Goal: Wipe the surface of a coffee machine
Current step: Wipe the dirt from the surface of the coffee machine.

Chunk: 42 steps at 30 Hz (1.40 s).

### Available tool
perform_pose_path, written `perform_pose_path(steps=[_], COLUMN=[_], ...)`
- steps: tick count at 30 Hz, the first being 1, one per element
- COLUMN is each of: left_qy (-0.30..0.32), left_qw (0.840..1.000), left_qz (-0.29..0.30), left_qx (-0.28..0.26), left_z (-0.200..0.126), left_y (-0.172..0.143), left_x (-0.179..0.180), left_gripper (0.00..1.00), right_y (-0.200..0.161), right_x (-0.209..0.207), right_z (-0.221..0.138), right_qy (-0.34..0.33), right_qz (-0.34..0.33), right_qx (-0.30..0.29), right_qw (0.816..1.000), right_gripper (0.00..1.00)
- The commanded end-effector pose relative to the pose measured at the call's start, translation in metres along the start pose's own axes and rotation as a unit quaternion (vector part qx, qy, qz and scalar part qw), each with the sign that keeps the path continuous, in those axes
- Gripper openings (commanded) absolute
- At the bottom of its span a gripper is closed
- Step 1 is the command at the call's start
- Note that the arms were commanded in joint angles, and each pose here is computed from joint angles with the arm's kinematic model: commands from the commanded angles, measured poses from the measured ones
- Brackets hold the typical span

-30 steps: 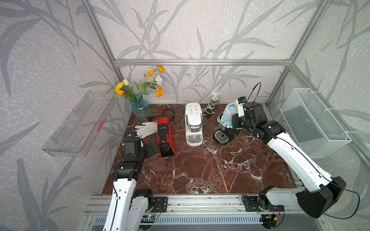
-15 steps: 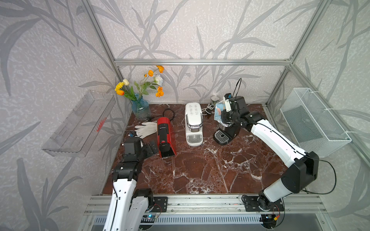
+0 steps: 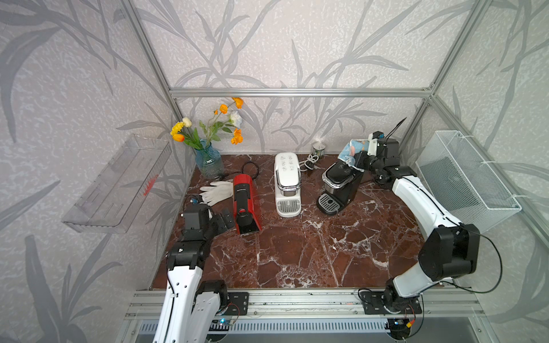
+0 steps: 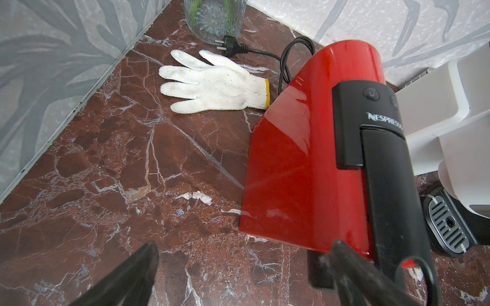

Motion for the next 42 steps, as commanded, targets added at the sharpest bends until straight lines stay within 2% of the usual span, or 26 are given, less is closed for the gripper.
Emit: perform_pose_path(steps=[1, 8, 11, 22, 27, 32, 37, 42], left_qy=[-0.001, -0.010, -0.009, -0.010, -0.013, -0.013, -0.013, -0.012], left_qw=[1.000, 1.000, 1.000, 1.000, 1.000, 1.000, 1.000, 1.000], left_qz=[-0.004, -0.004, -0.004, -0.004, -0.004, -0.005, -0.005, -0.005], left_qx=[0.001, 0.010, 0.013, 0.013, 0.017, 0.019, 0.020, 0.020], left_z=[0.002, 0.006, 0.007, 0.008, 0.010, 0.011, 0.011, 0.012], left_y=[-0.001, -0.001, -0.001, -0.001, -0.001, -0.001, -0.001, -0.001], left_x=[0.000, -0.001, -0.001, -0.002, -0.002, -0.002, -0.002, -0.002], left_gripper=[1.00, 1.00, 1.00, 1.00, 1.00, 1.00, 1.00, 1.00], right_y=[-0.026, -0.003, -0.001, -0.031, -0.031, -0.026, -0.032, -0.048], right_x=[-0.032, -0.052, -0.060, -0.087, -0.107, -0.110, -0.112, -0.124], right_z=[0.019, 0.043, 0.047, 0.062, 0.061, 0.057, 0.069, 0.069], right_qy=[0.002, 0.050, 0.058, 0.050, 0.051, 0.065, 0.089, 0.059], right_qz=[0.080, 0.127, 0.150, 0.171, 0.208, 0.222, 0.230, 0.223], right_qx=[0.066, 0.106, 0.102, 0.143, 0.139, 0.132, 0.161, 0.176], right_qw=[0.995, 0.985, 0.982, 0.974, 0.967, 0.964, 0.956, 0.957], right_gripper=[0.12, 0.11, 0.11, 0.11, 0.11, 0.11, 0.09, 0.09])
Point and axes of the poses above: each gripper's point midway between its finger pads, its own z axis out along the fingers, its own x axis along the line the jaws close on, y = z × x, the point moved 9 cm from there along -z, back along the fingers, and after that the axes turned 14 degrees about z, right-handed, at the moved point
